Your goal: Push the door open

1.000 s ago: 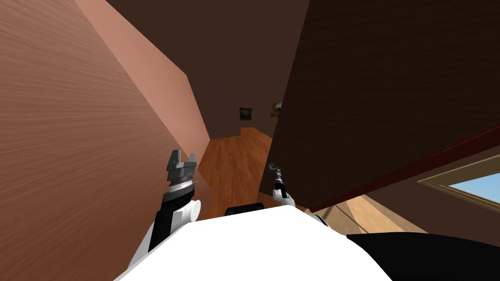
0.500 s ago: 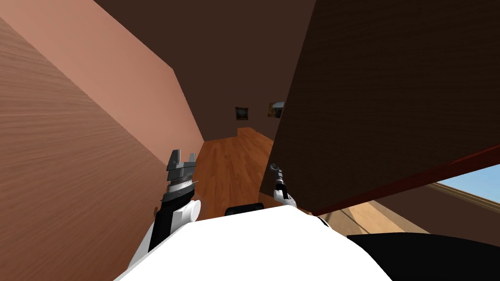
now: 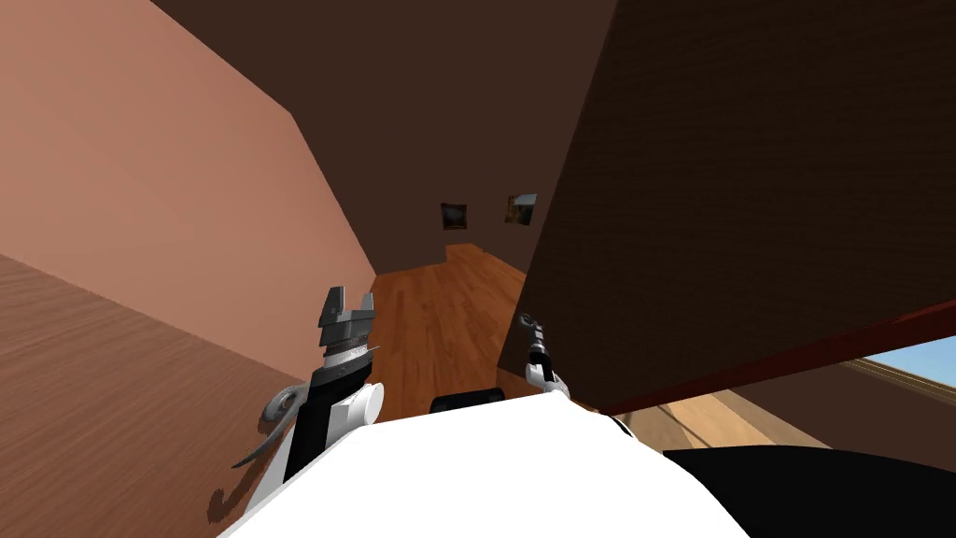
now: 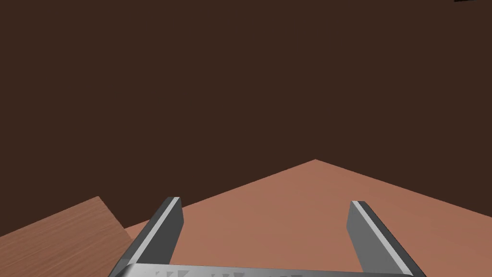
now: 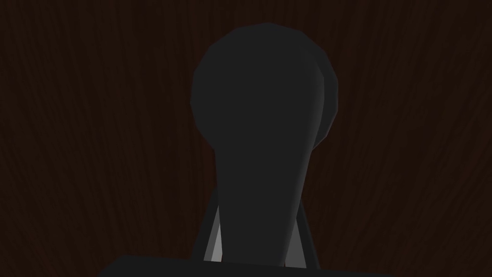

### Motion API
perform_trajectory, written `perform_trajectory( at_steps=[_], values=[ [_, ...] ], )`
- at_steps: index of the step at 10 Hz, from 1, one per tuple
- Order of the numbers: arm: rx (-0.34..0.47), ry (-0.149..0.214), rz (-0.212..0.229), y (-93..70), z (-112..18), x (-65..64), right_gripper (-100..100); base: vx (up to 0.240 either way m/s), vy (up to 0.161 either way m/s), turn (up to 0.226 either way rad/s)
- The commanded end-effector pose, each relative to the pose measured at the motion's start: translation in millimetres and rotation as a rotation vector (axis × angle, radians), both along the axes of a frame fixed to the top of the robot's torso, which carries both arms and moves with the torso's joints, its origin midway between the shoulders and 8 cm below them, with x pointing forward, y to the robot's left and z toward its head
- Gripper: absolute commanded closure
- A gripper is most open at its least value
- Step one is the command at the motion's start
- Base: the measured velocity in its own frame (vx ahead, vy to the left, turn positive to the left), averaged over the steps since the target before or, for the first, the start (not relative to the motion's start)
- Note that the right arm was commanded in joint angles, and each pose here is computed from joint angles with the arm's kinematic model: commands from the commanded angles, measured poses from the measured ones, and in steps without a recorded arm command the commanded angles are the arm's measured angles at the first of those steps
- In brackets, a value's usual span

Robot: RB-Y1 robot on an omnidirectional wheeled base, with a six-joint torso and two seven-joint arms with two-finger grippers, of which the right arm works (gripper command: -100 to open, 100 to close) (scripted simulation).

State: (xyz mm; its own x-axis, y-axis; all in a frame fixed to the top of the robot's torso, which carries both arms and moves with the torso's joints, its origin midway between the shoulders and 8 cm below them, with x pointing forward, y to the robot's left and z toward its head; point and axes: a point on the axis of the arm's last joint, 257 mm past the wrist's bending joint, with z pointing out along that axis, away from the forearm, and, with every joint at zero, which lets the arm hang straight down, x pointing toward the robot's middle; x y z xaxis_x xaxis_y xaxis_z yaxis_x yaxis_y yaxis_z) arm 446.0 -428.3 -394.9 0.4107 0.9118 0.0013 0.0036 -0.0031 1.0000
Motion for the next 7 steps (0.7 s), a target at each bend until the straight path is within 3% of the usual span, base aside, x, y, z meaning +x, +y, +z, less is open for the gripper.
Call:
perform_trajectory(
  at_steps=[1,7],
  values=[
    [-0.005,-0.001,-0.021,-10.8,2.7,-3.7,100,0.181,0.033,-0.123],
    [-0.004,-0.003,-0.053,-25.2,3.2,-11.2,100,0.195,0.053,-0.122]
  ],
)
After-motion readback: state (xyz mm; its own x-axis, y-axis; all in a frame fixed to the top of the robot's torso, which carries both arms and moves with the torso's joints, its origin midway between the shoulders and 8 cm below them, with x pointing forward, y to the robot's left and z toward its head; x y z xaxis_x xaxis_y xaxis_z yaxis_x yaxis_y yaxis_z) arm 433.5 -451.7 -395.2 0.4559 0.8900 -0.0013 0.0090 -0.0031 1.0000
